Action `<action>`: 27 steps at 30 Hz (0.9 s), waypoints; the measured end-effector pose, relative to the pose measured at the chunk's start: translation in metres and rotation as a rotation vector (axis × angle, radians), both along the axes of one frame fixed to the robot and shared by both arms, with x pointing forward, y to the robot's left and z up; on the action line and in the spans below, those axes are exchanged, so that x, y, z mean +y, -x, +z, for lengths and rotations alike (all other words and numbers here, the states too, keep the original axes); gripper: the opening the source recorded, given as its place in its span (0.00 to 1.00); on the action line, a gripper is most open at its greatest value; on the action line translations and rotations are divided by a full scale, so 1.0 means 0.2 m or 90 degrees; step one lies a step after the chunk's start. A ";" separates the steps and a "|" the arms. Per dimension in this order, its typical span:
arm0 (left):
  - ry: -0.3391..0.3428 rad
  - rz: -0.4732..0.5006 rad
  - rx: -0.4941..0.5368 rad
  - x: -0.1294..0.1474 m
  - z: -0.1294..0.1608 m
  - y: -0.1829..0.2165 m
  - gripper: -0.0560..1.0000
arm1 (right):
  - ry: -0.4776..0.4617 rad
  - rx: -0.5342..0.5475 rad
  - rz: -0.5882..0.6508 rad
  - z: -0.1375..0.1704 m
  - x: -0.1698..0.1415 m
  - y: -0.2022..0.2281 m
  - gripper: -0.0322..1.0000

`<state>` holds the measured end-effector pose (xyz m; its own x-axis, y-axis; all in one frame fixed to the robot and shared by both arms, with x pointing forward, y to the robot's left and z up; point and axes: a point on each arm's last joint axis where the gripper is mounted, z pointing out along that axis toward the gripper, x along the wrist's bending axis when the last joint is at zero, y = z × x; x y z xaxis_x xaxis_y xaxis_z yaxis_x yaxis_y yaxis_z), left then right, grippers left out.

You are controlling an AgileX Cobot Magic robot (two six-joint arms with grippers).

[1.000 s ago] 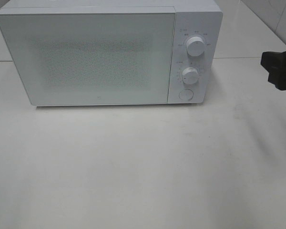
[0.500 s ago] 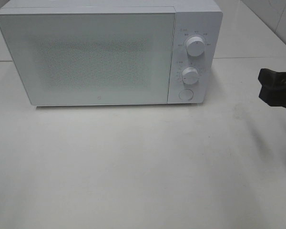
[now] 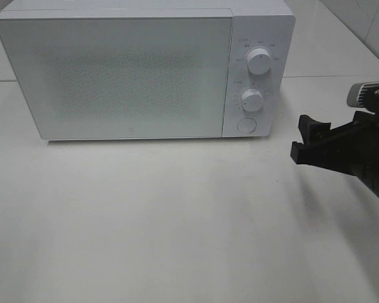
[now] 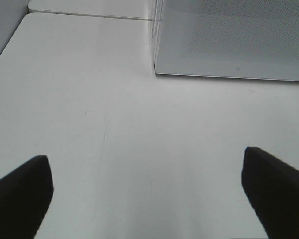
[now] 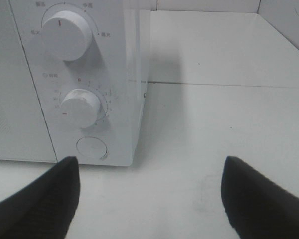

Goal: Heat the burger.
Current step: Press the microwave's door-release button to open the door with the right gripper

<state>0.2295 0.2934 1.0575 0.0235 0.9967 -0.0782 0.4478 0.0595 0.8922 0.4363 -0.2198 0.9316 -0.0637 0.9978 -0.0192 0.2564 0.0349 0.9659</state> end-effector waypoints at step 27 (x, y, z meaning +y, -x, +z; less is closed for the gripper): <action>0.000 0.000 0.000 0.00 0.00 0.00 0.97 | 0.021 0.033 0.012 -0.07 0.43 -0.15 0.75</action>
